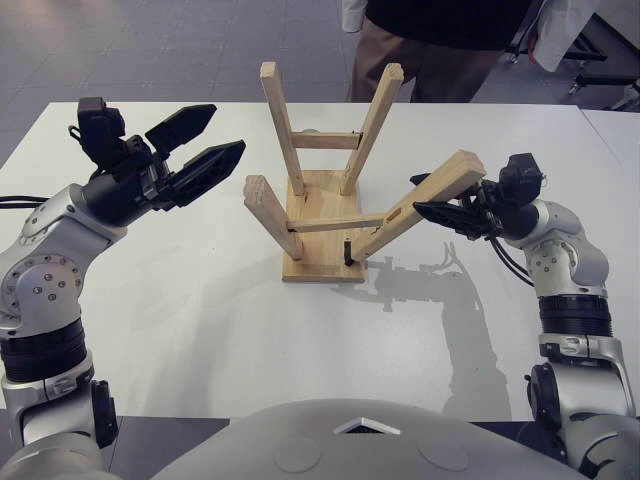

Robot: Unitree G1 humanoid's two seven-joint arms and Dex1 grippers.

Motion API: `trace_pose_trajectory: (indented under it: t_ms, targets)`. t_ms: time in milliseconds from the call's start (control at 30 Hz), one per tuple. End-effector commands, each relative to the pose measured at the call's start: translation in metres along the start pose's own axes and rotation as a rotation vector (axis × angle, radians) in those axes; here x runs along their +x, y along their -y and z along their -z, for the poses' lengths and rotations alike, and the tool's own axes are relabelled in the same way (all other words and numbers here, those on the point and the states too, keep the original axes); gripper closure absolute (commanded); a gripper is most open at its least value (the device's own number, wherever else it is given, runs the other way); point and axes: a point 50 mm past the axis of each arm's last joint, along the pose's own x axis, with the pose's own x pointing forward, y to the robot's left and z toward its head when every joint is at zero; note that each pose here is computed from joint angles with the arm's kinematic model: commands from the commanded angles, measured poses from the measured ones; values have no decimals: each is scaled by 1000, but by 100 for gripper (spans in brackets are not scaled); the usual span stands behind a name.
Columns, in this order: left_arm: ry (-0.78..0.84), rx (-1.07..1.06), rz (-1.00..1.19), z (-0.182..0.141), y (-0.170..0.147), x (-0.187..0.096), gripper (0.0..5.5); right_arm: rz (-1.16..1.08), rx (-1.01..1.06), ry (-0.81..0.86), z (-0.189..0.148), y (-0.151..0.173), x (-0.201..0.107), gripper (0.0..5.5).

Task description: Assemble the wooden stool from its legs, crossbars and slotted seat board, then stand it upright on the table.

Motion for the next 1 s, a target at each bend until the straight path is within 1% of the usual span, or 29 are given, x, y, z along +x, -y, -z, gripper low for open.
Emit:
trace_pose_trajectory:
  t_ms: [33, 200, 400, 533, 633, 733, 1000]
  targets:
    - [-7, 2, -3, 3, 0, -1, 10, 45, -40, -50, -3, 9, 3, 345]
    - [-12, 1, 0, 5, 1, 0, 10, 94, -40, -50, -2, 17, 4, 345]
    - [-10, 1, -8, 6, 0, 0, 10, -37, -65, -118, 4, 6, 8, 345]
    - [-11, 3, -6, 7, -1, 0, 10, -80, -104, -148, 2, 5, 12, 345]
    - [-12, 7, -4, 8, -1, 1, 10, -57, -110, -141, -2, 9, 14, 345]
    - [-12, 10, -3, 9, 0, 1, 10, -5, -103, -168, 3, 11, 12, 345]
    - [-14, 16, -7, 10, 0, -1, 10, -16, -88, -230, 21, -6, 17, 345]
